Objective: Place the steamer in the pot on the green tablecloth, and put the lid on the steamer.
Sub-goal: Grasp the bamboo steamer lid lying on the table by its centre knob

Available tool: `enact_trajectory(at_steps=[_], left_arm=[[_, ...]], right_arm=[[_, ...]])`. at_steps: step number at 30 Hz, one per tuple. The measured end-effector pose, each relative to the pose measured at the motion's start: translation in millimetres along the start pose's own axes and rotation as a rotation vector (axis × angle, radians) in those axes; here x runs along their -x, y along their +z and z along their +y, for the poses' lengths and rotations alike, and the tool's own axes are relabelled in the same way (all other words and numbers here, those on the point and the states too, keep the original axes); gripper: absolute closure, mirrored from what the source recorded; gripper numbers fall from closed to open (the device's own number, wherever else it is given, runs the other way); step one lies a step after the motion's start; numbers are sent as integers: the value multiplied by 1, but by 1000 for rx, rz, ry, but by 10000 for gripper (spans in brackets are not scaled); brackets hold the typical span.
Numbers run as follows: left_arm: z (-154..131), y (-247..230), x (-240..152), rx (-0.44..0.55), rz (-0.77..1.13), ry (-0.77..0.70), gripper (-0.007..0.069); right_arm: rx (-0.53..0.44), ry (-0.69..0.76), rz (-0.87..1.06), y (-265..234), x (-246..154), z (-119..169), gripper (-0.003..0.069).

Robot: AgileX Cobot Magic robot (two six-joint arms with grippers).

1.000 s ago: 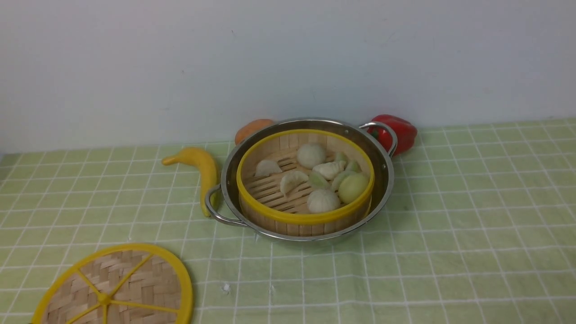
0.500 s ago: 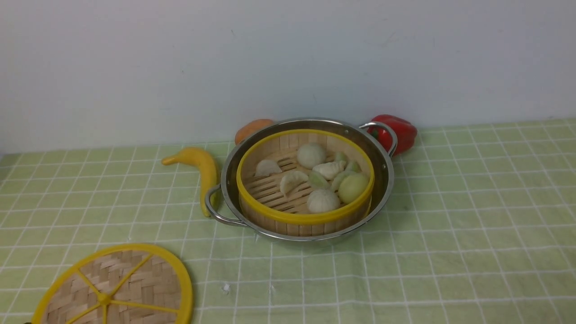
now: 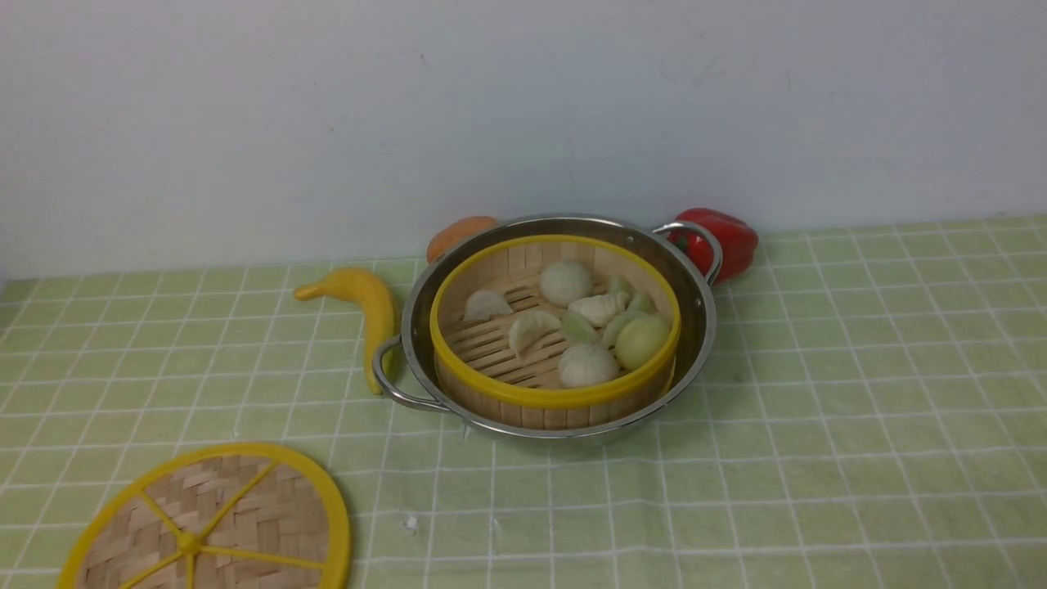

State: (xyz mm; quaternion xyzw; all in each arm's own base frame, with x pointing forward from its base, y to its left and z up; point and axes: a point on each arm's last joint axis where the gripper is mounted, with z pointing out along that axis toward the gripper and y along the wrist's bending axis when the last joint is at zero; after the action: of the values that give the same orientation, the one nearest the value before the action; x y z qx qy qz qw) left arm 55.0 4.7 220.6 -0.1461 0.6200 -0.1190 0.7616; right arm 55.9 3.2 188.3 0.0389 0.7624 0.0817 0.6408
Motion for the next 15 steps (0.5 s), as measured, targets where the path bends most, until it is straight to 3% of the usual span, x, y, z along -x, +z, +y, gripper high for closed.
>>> enact_trajectory(at_steps=[6, 11, 15], left_arm=[[-17, -2, 35, -5, 54, -1, 382], [-29, 2, 67, 113, 390, 134, 382], [-30, 20, 82, 283, 803, 191, 382]], right_arm=[[0, 0, 0, 0, 0, 0, 419], [0, 0, 0, 0, 0, 0, 419], [0, 15, 0, 0, 0, 0, 419]])
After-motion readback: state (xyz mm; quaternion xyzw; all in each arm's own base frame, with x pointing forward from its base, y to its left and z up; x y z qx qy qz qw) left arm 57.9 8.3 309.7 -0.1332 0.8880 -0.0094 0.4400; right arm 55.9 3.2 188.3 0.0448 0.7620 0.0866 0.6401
